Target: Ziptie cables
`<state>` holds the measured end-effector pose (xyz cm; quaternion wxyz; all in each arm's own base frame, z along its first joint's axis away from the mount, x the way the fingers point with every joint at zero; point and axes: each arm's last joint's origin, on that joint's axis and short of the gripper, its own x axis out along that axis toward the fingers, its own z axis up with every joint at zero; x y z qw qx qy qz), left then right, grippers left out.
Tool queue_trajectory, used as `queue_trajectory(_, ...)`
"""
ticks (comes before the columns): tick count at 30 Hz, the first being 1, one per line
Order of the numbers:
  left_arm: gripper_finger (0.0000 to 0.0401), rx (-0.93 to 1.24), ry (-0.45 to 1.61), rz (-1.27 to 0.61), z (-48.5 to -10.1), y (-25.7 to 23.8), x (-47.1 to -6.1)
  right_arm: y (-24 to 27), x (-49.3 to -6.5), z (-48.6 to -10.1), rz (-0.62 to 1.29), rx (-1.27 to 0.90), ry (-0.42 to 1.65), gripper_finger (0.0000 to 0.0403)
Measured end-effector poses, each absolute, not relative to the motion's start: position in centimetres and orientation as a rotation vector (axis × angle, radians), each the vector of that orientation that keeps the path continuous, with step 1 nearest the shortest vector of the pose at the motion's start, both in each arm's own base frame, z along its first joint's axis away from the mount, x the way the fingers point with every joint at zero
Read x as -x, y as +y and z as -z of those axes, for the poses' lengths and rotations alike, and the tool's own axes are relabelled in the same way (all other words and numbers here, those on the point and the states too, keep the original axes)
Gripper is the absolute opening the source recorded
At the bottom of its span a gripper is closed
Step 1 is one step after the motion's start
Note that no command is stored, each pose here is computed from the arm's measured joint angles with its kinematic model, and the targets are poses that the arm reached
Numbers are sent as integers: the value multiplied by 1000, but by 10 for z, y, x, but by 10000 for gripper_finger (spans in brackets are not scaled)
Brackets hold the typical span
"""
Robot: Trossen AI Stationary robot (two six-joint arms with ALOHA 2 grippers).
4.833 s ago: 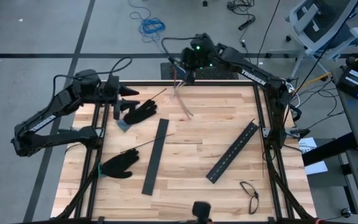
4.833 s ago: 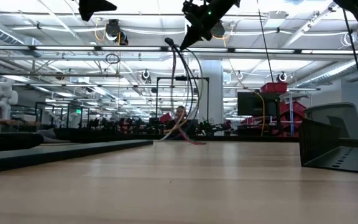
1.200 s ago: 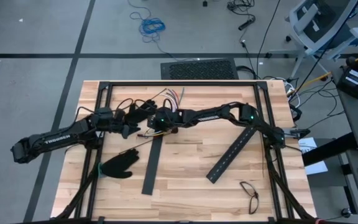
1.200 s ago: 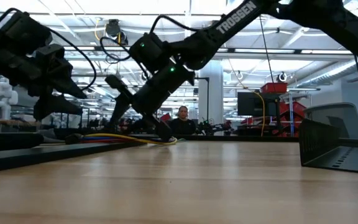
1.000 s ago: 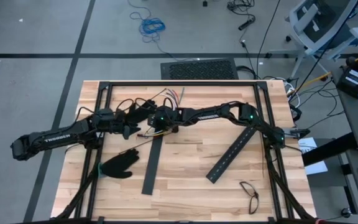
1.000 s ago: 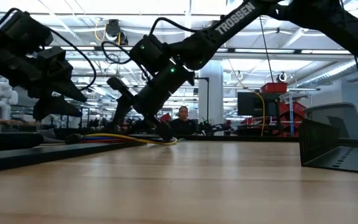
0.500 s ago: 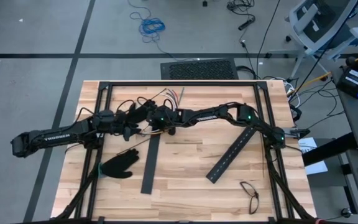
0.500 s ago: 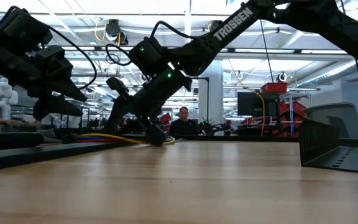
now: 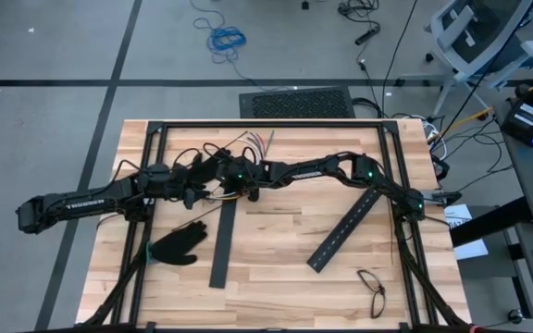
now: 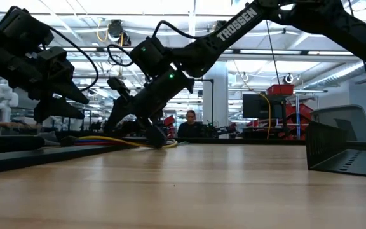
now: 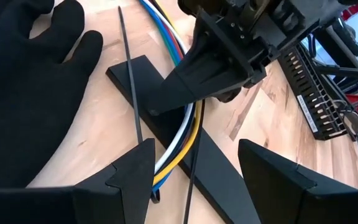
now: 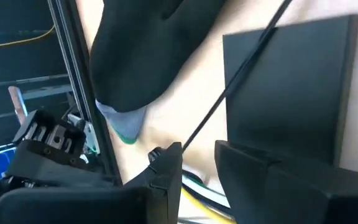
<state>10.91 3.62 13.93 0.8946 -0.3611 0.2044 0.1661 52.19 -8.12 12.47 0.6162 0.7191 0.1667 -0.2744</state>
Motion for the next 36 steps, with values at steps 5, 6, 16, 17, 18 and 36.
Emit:
queue_trajectory(5, 226, 759, 422, -347, -139, 36, -109, -78, -526, -135, 536, -1639, 364, 91)
queue_trajectory(6, 226, 760, 422, -347, -139, 36, -109, -77, -526, -139, 540, -1614, 345, 91)
queue_trajectory(16, 226, 753, 398, -338, -142, 37, -110, -97, -525, -165, 584, -1346, 495, 91)
queue_trajectory(17, 226, 752, 396, -337, -142, 37, -110, -100, -525, -169, 588, -1309, 503, 91)
queue_trajectory(18, 226, 753, 396, -338, -142, 37, -110, -102, -524, -172, 591, -1274, 528, 91)
queue_trajectory(36, 226, 768, 273, -167, -164, 35, -117, -115, -516, -216, 118, 344, 945, 91)
